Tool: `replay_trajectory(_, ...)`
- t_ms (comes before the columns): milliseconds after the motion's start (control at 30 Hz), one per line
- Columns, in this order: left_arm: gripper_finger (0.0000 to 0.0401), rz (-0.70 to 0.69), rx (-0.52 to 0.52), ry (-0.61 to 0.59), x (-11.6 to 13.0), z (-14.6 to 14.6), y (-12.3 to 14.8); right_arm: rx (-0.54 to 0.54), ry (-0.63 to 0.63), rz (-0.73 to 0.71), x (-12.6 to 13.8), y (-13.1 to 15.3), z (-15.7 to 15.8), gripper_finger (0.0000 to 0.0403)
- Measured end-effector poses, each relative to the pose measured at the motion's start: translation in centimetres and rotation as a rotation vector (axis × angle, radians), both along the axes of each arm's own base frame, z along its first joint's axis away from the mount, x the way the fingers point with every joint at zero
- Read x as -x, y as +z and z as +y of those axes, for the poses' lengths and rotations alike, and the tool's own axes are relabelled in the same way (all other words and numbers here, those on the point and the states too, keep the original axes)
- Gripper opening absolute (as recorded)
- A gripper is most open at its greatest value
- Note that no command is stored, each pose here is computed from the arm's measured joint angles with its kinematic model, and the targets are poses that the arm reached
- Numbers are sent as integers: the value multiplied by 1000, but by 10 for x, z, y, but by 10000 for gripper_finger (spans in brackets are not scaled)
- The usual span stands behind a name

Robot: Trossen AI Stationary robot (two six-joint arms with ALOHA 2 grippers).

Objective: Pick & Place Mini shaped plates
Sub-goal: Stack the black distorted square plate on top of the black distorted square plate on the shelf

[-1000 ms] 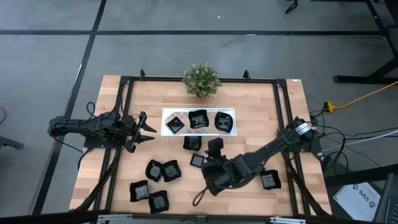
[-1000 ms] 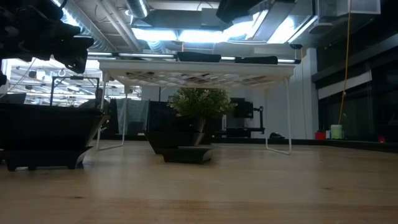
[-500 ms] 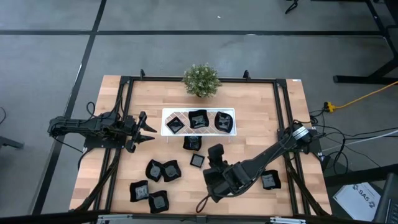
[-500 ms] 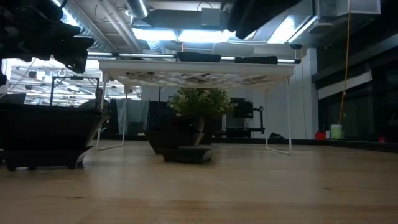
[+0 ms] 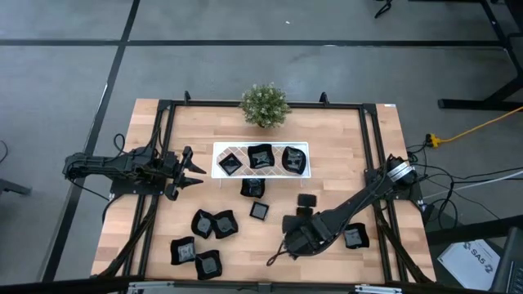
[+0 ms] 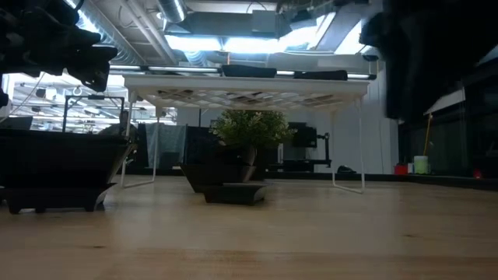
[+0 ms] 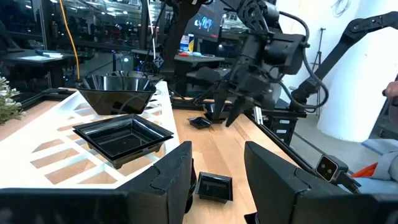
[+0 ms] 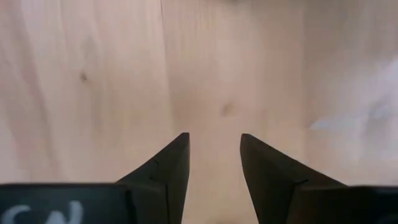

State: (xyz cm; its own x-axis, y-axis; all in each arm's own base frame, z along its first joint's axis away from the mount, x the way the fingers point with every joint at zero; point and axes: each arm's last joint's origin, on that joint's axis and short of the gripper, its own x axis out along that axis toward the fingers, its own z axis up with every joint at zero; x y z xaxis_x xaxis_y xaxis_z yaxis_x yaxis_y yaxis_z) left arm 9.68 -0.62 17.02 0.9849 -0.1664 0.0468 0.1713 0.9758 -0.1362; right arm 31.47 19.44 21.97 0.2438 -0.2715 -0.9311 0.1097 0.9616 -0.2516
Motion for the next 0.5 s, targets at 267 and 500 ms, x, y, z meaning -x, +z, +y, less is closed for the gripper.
replay_trajectory(267,143,0,0,0,0,0,0,-97,-435,206,24,1,-8,142)
replay_trajectory(500,143,1,0,0,0,0,0,-161,-720,396,38,3,-7,142)
